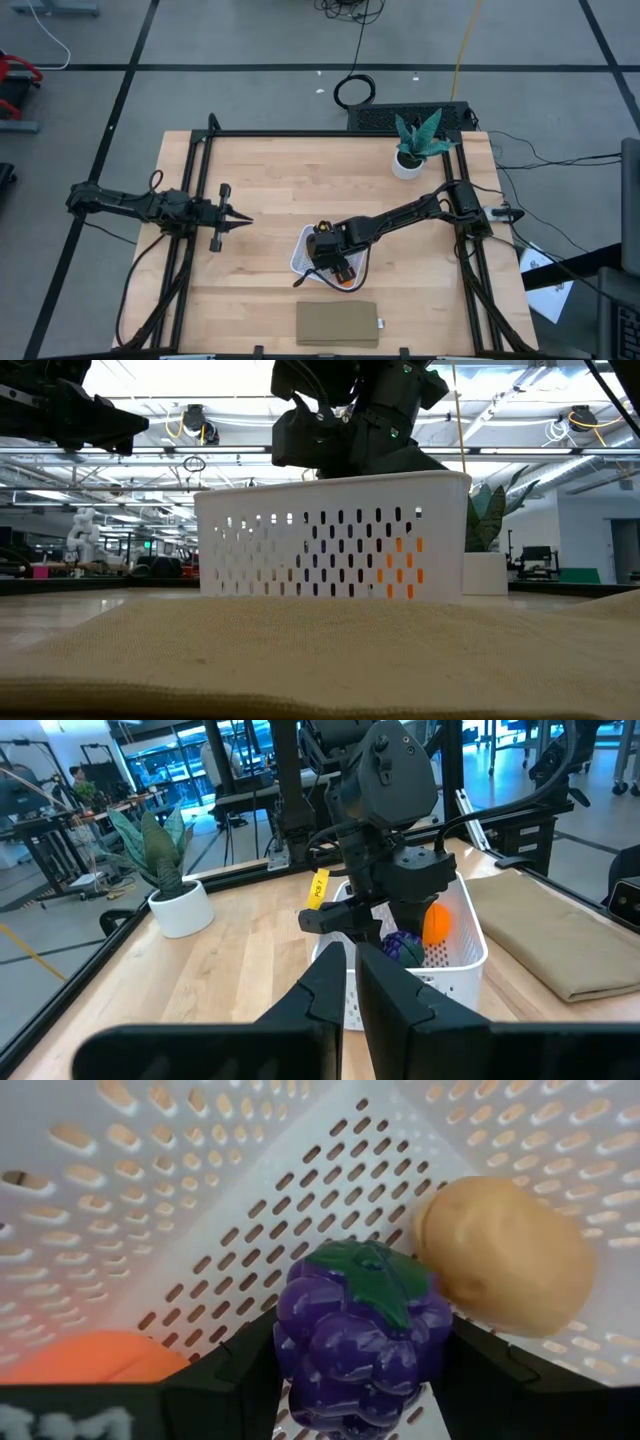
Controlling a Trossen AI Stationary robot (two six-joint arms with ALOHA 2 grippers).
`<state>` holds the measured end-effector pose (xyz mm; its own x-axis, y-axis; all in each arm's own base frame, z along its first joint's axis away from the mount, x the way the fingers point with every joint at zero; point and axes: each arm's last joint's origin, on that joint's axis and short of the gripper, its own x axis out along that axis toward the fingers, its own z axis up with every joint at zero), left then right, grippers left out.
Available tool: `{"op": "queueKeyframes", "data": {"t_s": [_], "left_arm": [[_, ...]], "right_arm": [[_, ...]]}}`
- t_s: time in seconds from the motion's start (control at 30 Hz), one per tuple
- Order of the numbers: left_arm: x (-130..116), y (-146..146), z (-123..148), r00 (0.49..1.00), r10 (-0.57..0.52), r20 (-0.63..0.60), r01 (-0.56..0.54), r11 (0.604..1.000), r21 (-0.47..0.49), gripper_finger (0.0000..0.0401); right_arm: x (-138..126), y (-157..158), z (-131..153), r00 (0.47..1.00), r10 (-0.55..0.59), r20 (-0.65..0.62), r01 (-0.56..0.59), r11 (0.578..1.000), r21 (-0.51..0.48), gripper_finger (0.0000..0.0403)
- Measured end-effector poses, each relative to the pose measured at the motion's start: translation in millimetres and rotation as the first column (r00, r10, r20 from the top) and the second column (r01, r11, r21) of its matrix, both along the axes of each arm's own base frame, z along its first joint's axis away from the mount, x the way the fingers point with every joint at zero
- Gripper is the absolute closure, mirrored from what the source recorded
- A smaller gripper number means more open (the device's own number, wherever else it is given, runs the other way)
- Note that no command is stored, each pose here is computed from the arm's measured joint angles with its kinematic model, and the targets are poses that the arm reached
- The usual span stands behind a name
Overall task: Pick and placing Produce into tupperware
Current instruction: Put the blackberry into the basket
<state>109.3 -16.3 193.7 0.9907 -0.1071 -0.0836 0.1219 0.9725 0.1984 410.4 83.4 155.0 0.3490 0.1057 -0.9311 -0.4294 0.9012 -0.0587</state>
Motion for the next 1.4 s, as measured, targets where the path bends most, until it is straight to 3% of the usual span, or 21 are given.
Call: {"op": "queueKeyframes", "data": {"t_s": [1.4], "left_arm": [[0.0, 0.0, -0.1, 1.0, 0.0, 0.0, 0.0, 1.0, 0.001, 0.037]], "right_arm": [[-0.1, 0.0, 0.1, 1.0, -0.028, -0.004, 0.028, 1.0, 0.011, 0.0206]]}}
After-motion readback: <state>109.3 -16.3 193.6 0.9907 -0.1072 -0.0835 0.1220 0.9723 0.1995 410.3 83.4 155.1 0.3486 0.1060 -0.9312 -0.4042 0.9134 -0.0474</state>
